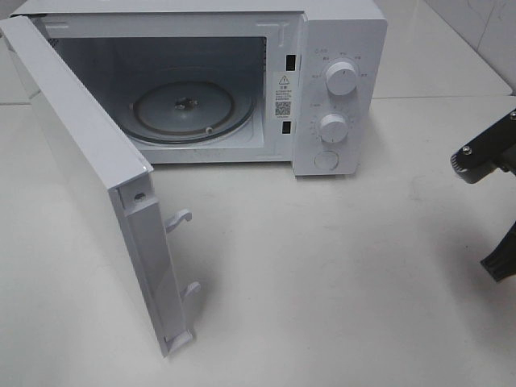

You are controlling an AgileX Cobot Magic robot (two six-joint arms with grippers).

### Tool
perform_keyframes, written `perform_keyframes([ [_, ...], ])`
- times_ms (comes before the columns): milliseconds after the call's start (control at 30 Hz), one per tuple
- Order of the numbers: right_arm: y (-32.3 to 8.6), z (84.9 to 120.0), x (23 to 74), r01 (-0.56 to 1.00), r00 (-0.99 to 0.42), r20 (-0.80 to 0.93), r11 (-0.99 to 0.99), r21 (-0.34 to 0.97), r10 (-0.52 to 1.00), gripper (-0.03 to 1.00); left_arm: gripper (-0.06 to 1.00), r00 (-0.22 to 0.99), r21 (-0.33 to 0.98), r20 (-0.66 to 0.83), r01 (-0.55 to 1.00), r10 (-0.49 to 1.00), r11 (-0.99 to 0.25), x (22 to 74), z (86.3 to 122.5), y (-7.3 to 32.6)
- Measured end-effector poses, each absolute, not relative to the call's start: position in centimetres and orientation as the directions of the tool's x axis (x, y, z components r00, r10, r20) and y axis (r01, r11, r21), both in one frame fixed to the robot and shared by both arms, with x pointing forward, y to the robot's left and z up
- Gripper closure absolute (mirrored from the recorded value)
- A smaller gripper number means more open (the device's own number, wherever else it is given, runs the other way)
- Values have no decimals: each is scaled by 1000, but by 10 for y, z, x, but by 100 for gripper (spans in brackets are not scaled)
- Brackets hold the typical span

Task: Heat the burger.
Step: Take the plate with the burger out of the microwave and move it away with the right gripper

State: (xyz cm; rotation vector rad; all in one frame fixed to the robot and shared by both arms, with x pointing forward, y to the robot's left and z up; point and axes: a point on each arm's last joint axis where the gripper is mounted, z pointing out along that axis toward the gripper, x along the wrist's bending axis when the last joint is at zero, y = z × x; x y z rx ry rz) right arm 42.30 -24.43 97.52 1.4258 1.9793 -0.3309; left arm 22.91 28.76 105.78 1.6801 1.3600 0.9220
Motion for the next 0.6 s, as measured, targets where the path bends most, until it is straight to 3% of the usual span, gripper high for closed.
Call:
perform_keyframes([
  [600, -231, 926, 438, 955, -124, -640, 267, 131, 758, 86, -2, 168, 895, 66, 425, 984, -132, 229, 1058, 288],
])
